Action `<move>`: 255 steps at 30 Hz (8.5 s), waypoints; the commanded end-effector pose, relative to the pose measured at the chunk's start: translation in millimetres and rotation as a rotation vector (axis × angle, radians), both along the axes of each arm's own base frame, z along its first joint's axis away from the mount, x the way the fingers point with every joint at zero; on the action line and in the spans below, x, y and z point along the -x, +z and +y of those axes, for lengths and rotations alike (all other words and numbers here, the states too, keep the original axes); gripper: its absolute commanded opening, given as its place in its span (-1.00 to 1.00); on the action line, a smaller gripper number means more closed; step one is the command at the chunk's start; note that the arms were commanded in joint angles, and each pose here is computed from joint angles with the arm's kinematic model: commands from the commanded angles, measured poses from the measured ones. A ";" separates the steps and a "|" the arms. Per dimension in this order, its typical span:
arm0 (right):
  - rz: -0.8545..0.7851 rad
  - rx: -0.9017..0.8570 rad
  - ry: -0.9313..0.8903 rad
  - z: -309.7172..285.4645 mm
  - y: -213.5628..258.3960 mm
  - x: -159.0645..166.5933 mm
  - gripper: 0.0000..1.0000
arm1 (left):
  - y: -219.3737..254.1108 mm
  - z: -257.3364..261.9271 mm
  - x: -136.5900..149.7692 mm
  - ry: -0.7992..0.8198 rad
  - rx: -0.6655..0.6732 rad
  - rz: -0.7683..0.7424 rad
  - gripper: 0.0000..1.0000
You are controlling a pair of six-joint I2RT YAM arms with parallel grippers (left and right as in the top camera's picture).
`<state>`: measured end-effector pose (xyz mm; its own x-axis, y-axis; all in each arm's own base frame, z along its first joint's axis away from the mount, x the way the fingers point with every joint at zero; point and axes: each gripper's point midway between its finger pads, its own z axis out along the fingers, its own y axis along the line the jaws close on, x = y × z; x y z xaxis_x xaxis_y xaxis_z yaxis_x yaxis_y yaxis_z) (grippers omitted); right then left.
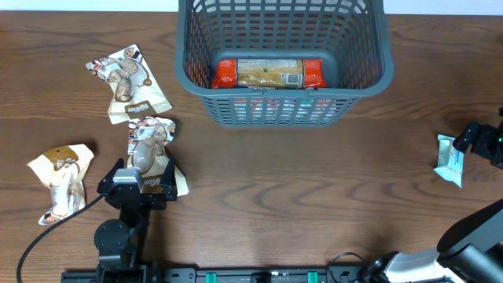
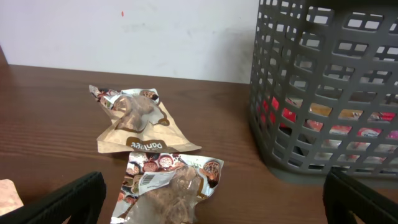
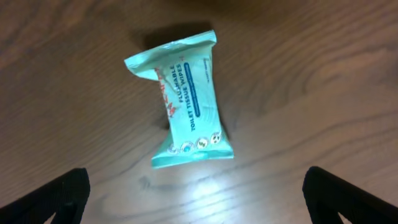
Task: Pack container
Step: 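Move right gripper to the green wipes packet and grasp it, then carry wipes packet with right gripper into basket and release, then grasp the nearest brown snack pouch with left gripper and lift, then carry pouch with left gripper into basket and release, then move left gripper to the lower-left snack pouch and grasp it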
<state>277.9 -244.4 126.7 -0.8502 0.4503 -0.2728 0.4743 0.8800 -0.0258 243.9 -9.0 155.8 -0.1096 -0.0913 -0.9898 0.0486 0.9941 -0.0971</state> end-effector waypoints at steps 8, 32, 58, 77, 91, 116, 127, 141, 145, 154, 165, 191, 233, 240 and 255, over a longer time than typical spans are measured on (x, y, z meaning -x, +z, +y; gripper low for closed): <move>0.085 -0.053 0.062 -6.9 -56.7 -6.7 0.99 | -14.5 -4.3 -0.1 -0.023 0.003 0.032 0.97; 0.104 -0.133 0.112 2.1 -121.7 -33.7 -0.48 | -10.1 -4.3 -0.6 -0.023 0.003 0.014 0.97; -0.688 0.241 0.466 120.2 241.9 -203.2 -0.98 | -10.1 -4.5 -0.6 -0.024 0.004 0.015 0.97; -0.444 0.194 1.813 425.5 154.4 -159.5 -0.98 | -11.3 -4.7 -0.4 -0.025 0.003 0.019 0.97; -0.284 0.035 1.746 432.7 82.5 -177.1 0.98 | -11.1 -4.2 -0.4 -0.022 0.005 0.020 0.97; -0.485 0.050 0.535 134.4 207.7 -166.4 0.99 | 88.7 42.4 -24.9 0.223 -0.073 0.979 0.97; -0.247 -0.121 0.442 115.9 70.8 -160.7 0.99 | 13.3 42.9 -43.5 0.208 -0.101 1.308 0.97; -0.192 -0.162 0.449 126.8 30.4 -154.1 0.99 | -51.4 33.9 -84.7 0.129 -0.091 1.290 0.98; -0.193 -0.161 0.449 126.5 30.5 -154.2 0.99 | -81.1 31.3 -83.4 0.117 -0.080 1.302 0.96; -0.192 -0.161 0.452 126.8 30.4 -153.9 0.99 | -131.6 30.4 -54.3 0.114 -0.083 1.357 0.96; -0.180 -0.169 0.451 127.9 29.4 -151.0 0.99 | -154.9 30.1 -41.8 0.115 -0.083 1.357 -0.41; -0.182 -0.155 0.468 126.5 29.7 -152.0 0.99 | 185.0 -5.2 -154.0 0.046 -0.086 0.650 -0.89; -0.190 -0.140 0.474 124.1 30.4 -154.3 0.98 | 160.7 -212.9 -238.2 -0.463 -0.817 0.376 0.97; -0.188 -0.140 0.474 124.2 30.3 -154.0 0.99 | 236.5 -126.4 -205.4 -0.176 -0.672 0.363 0.97; -0.174 -0.151 0.473 126.1 28.9 -150.4 0.99 | 170.1 97.8 -74.9 0.385 -0.255 0.948 0.97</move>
